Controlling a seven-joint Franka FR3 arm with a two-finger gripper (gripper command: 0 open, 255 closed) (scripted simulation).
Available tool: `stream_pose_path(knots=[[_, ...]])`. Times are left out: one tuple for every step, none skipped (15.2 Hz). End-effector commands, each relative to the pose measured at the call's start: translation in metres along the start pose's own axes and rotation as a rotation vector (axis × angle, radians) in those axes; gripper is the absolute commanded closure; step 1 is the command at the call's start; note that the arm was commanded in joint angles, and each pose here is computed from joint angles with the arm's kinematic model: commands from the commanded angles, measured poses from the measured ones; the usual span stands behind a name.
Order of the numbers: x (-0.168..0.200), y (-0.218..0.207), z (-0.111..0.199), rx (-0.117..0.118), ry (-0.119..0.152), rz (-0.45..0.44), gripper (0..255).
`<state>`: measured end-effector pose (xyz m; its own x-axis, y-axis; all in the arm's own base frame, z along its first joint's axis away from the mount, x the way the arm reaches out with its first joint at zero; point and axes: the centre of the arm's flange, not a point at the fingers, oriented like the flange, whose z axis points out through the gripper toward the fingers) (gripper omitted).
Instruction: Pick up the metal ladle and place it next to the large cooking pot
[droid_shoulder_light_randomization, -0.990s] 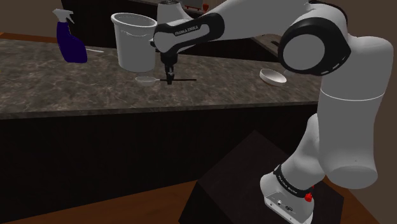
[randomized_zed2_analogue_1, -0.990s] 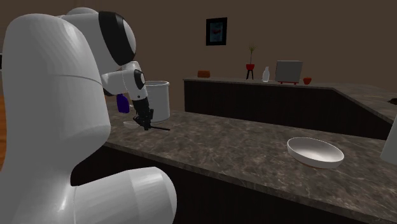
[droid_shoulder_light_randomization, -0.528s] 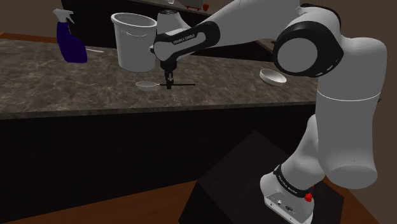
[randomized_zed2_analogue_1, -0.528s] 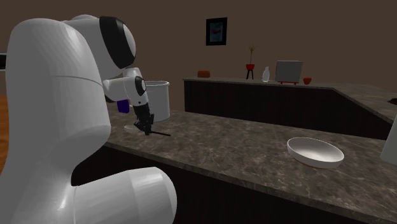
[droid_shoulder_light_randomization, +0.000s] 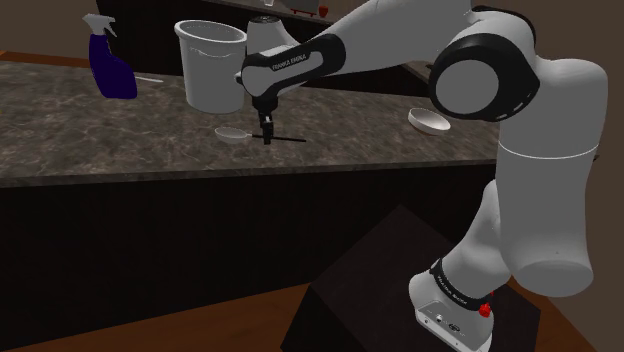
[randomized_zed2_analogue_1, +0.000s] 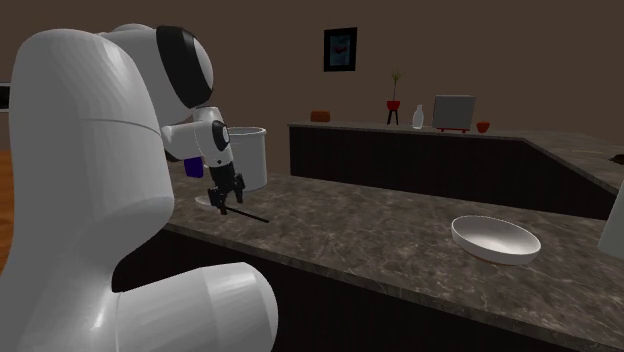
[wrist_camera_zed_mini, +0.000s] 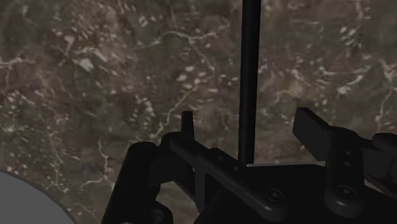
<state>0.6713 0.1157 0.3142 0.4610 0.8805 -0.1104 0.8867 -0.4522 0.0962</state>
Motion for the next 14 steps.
stream_pose_path(knots=[[0.000,0.000,0.000,0.000,0.000,0.000,0],[0.000,0.000,0.000,0.000,0.000,0.000,0],[0.000,0.000,0.000,0.000,0.000,0.000,0],[0.000,0.000,-0.013,0.000,0.000,0.000,0],[0.000,0.000,-0.026,0.000,0.000,0.000,0],[0.000,0.000,-0.040,0.000,0.000,0.000,0],[0.000,0.000,-0.050,0.000,0.000,0.000,0],[0.000,0.000,-0.050,0.000,0.000,0.000,0],[0.000,0.000,-0.050,0.000,0.000,0.000,0],[0.000,0.000,-0.050,0.000,0.000,0.000,0],[0.000,0.000,-0.050,0.000,0.000,0.000,0],[0.000,0.000,-0.050,0.000,0.000,0.000,0],[0.000,0.000,-0.050,0.000,0.000,0.000,0],[0.000,0.000,-0.050,0.000,0.000,0.000,0]])
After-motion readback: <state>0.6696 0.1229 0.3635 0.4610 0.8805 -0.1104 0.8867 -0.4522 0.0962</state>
